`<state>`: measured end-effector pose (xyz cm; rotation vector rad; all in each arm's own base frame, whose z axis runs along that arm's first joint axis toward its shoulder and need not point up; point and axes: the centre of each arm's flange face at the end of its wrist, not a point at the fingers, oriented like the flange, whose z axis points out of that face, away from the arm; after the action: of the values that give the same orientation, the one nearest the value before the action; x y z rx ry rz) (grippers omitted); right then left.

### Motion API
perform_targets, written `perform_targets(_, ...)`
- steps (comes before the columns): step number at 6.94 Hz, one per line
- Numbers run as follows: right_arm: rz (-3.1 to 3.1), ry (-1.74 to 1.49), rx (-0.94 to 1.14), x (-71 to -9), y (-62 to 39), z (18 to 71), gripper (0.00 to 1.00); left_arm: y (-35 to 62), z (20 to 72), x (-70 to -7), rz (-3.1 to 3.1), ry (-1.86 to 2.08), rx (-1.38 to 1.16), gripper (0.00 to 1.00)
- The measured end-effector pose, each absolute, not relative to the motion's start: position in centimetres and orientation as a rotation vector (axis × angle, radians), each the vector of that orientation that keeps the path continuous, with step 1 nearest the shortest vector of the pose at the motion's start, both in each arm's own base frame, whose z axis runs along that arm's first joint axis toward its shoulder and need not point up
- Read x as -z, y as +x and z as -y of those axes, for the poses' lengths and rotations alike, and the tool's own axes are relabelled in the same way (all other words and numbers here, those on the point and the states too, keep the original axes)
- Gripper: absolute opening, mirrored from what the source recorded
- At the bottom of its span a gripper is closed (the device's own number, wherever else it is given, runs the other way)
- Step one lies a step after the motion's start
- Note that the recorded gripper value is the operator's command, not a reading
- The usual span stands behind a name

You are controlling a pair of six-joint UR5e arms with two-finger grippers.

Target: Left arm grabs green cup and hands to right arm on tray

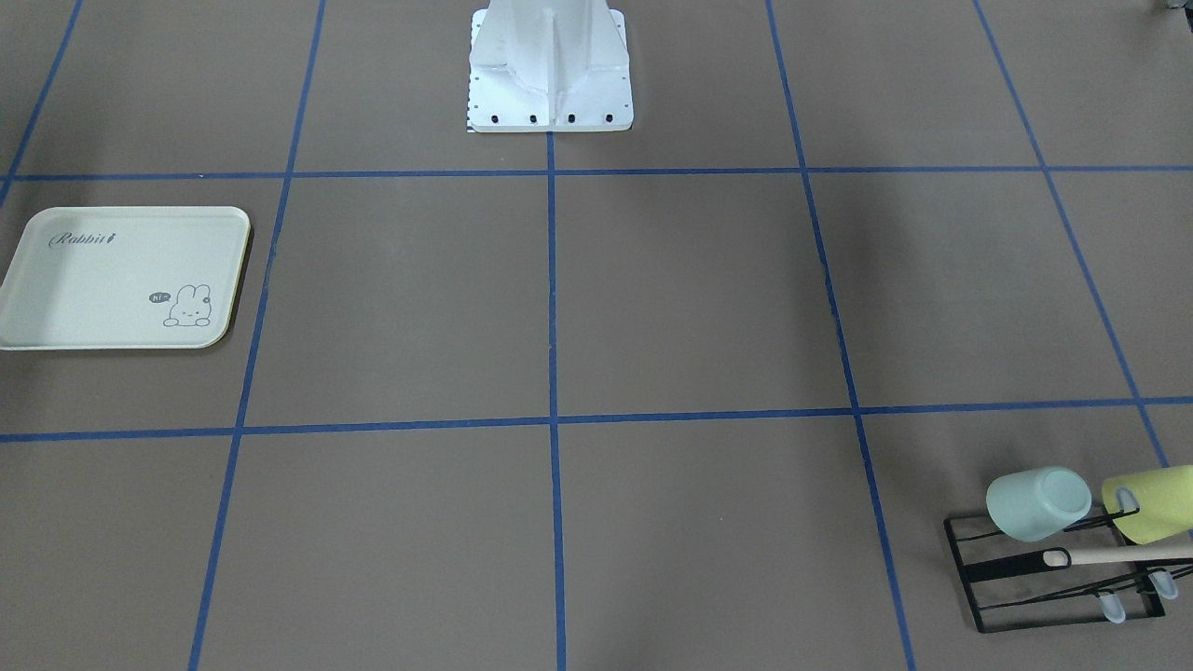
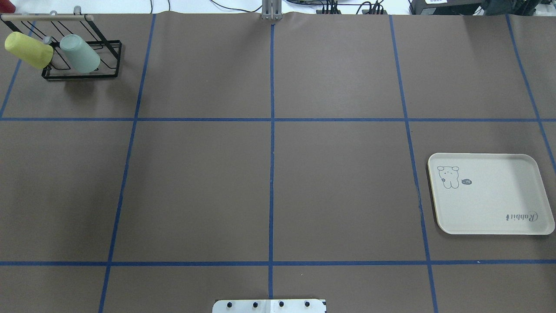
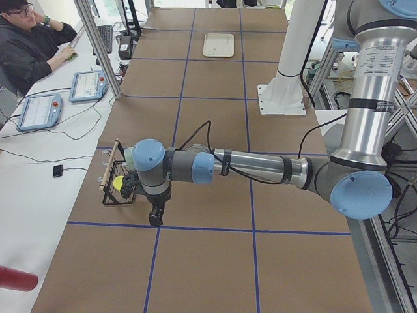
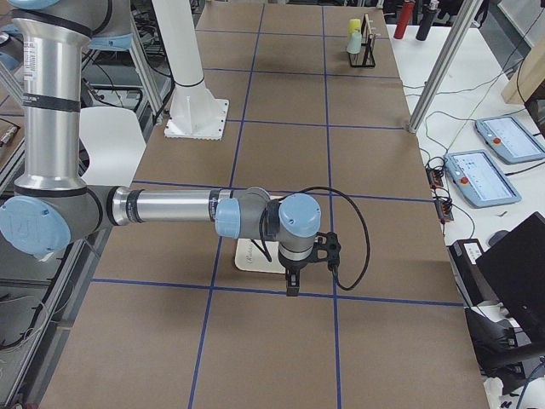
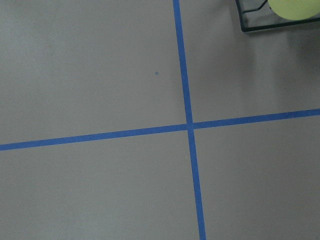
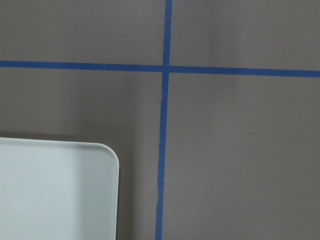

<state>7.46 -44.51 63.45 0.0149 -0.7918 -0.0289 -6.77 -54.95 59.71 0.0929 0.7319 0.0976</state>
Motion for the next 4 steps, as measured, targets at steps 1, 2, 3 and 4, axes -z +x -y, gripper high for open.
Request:
perform_targets(1,0.792,0.017,0.03,-63.4,7.5,44.5,0.99,-6.7,57.0,-57.0,-0.729,0.088,-0.096,1.0)
perform_targets(2,0.793,0.019,0.03,-63.3,7.4,44.6,0.99,-6.4,58.7,-53.7,-0.726,0.091,-0.104,1.0)
perform_targets(3,0.794,0.02,0.031,-63.2,7.4,44.6,0.99,-5.0,59.5,-50.3,-0.722,0.118,-0.139,1.0)
perform_targets(4,0.794,0.022,0.031,-63.1,7.4,44.6,0.99,-2.9,59.5,-47.3,-0.707,0.159,-0.191,1.0)
